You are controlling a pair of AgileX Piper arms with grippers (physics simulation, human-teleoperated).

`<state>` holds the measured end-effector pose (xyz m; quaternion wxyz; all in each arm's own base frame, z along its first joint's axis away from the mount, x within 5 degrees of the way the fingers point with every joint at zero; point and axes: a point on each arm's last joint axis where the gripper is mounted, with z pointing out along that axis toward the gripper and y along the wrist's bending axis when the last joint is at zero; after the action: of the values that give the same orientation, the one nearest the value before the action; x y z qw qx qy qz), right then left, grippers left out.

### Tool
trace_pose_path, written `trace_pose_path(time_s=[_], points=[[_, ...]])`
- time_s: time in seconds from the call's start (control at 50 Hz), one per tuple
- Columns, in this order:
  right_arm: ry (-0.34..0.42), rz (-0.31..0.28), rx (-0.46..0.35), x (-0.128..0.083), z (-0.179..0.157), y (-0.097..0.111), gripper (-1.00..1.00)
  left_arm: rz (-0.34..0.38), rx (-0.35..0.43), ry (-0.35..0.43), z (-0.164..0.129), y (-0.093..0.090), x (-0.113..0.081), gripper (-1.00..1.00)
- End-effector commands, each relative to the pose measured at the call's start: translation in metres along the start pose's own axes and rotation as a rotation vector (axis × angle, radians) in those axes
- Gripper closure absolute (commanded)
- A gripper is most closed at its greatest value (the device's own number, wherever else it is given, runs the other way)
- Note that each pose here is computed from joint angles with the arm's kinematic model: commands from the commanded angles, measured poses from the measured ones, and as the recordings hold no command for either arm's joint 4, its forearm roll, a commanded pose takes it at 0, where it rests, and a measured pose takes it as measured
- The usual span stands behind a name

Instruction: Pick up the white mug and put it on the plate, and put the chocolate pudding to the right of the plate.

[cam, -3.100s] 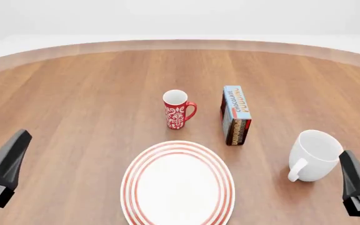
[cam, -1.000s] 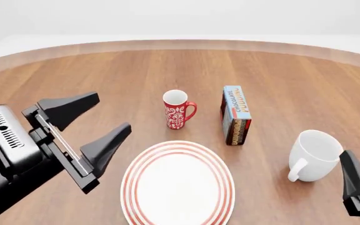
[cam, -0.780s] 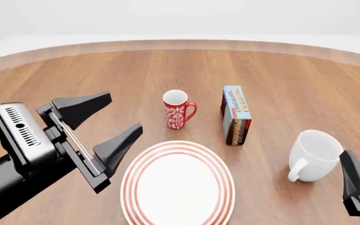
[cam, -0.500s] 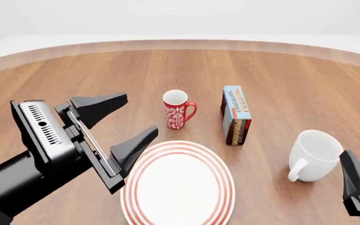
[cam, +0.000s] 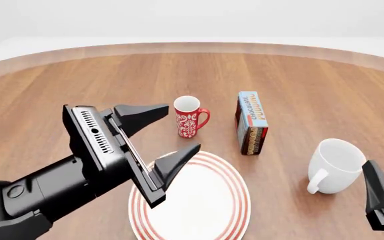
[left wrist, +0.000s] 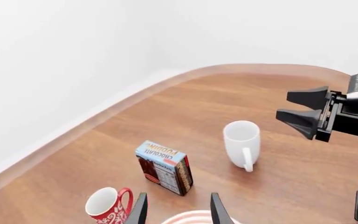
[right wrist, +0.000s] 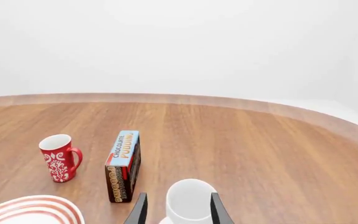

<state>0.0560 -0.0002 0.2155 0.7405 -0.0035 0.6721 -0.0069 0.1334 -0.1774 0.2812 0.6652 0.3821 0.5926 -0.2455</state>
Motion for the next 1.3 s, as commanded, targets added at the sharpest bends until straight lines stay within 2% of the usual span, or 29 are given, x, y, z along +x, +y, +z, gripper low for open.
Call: trace_pose_path(time_s=[0.02,0.3,1.3], points=[[0.000,0.000,0.000,0.000,0.000,0.000,-1.00,-0.003,0.031,0.012,0.014,-0.007,0.001,-1.00],[0.000,0.000,0.000,0.000,0.000,0.000,-1.00,-0.012,0.071,0.022,0.029,-0.017,0.000,-1.00],[0.001,0.006,0.006,0.000,0.000,0.000,-1.00,-0.050,0.152,0.127,0.072,-0.043,0.022,-1.00]])
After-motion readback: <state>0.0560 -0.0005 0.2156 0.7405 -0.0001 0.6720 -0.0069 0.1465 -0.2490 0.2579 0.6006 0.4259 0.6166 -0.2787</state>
